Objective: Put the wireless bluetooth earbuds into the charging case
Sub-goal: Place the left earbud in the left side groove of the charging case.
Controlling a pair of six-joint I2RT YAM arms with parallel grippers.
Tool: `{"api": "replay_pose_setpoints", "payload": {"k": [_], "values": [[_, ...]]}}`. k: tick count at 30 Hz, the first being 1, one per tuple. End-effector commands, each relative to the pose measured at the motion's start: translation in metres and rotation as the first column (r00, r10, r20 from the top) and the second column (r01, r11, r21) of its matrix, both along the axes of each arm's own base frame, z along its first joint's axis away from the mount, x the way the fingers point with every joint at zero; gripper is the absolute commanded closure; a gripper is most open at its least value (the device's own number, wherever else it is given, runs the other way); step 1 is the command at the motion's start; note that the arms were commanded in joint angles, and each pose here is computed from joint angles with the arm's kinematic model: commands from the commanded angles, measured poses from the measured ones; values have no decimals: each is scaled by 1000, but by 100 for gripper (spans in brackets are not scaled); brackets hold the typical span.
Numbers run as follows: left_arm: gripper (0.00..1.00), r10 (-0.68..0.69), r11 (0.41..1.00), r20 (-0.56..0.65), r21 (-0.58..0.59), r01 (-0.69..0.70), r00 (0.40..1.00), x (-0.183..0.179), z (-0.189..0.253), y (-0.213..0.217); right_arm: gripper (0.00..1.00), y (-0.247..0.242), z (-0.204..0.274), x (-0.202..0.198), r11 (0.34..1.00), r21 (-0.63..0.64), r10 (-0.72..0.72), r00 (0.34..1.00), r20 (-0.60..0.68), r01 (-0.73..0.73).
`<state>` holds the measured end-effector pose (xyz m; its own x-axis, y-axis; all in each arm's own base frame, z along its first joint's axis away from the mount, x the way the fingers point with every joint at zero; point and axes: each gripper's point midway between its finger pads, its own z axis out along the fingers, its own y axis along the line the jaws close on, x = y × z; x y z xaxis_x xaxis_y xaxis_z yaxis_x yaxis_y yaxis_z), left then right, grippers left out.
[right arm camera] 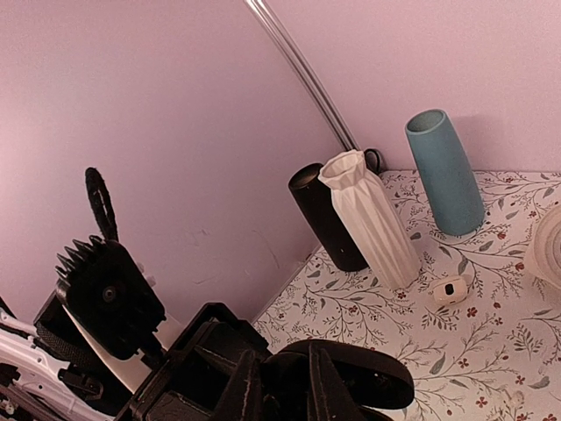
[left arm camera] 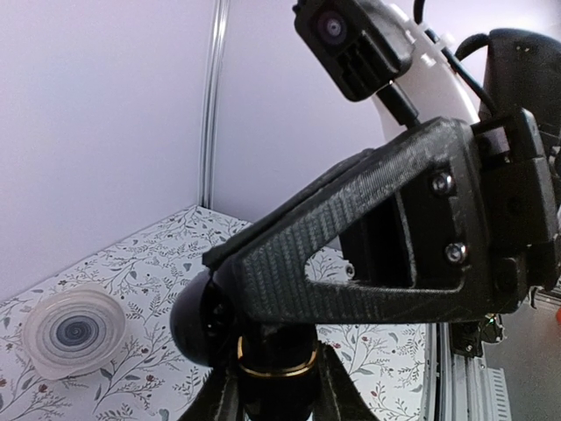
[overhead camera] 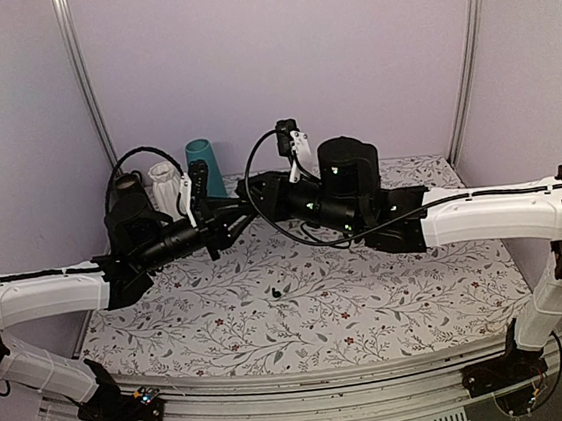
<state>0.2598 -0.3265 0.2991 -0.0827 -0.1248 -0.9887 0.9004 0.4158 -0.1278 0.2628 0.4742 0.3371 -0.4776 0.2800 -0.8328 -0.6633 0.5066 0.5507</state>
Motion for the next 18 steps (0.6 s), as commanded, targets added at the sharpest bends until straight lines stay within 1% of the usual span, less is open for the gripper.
{"api": "replay_pose_setpoints", "payload": {"k": [1,18], "values": [[100,34,994,136,-107,-20,990,-7,53,8,86,-6,-24,-5,997,-77,-11,999,-40,8],[100,53,993,145,-113,-37,988,-7,55,12,84,-9,-24,-5,996,-90,-29,999,-38,25]]}}
